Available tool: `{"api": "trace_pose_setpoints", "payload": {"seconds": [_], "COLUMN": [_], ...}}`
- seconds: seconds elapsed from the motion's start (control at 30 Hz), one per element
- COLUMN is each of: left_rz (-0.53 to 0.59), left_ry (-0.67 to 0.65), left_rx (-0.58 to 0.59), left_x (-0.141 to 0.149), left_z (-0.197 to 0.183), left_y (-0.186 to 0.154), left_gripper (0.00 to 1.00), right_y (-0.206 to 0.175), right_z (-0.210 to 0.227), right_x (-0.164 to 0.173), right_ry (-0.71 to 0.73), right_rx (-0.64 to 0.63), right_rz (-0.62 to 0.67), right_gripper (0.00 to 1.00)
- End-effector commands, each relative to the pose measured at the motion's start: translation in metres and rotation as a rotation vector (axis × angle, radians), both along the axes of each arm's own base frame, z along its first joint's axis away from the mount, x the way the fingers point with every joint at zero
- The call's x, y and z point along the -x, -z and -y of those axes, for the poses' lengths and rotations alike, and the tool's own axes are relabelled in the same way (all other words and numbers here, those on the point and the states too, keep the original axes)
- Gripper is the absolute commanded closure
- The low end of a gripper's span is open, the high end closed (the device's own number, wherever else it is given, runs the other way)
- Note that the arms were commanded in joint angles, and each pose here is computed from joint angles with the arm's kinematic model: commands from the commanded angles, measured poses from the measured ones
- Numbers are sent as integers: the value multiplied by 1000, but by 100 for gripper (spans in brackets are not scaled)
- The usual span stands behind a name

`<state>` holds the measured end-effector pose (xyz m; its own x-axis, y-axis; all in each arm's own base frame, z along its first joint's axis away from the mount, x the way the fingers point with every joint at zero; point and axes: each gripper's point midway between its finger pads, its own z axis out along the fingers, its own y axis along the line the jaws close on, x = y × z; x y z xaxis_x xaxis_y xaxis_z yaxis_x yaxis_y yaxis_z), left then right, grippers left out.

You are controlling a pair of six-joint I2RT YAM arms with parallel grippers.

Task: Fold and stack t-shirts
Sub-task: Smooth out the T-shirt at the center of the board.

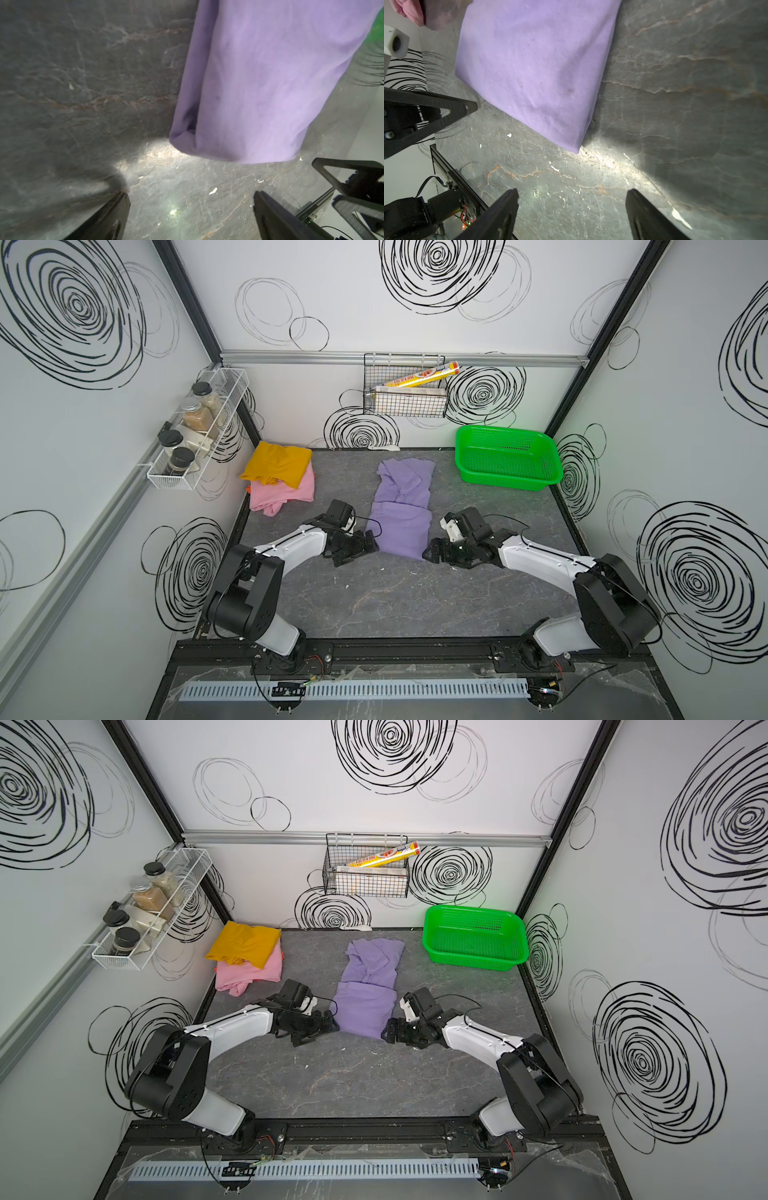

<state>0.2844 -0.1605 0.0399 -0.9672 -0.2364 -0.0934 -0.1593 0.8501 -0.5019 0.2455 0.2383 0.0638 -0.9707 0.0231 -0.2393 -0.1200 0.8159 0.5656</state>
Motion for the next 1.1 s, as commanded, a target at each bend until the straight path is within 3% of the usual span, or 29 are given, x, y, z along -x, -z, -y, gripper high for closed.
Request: {"api": "trace_pose_setpoints", "payload": {"seconds": [0.0, 0.27, 0.53, 0.7, 0.83, 1.07], "left_rz": [27, 29, 154, 214, 207, 139], "left_ry": [7, -34, -89, -121, -131, -138], "left_rx": [-11, 16, 77, 230, 329, 417], "left_x": [-6, -20, -53, -73, -80, -80], "left_z": [-3, -10, -11, -2, 9, 25], "left_y": [5, 4, -69, -106, -107, -76], "left_gripper": [1, 1, 1, 1, 1, 1], "right_y": [-9, -7, -6, -8, -7, -4], "right_z": [-2, -3, -3, -4, -3, 4], "right_x": [-2, -1, -2, -4, -4, 2], "right_ry": [-3, -11, -19, -22, -28, -28], "right_rx": [-28, -26, -17, -13, -4, 20], "right_rz": [24, 20, 21, 24, 25, 22], "right_gripper": [14, 15, 15, 15, 15, 15]}}
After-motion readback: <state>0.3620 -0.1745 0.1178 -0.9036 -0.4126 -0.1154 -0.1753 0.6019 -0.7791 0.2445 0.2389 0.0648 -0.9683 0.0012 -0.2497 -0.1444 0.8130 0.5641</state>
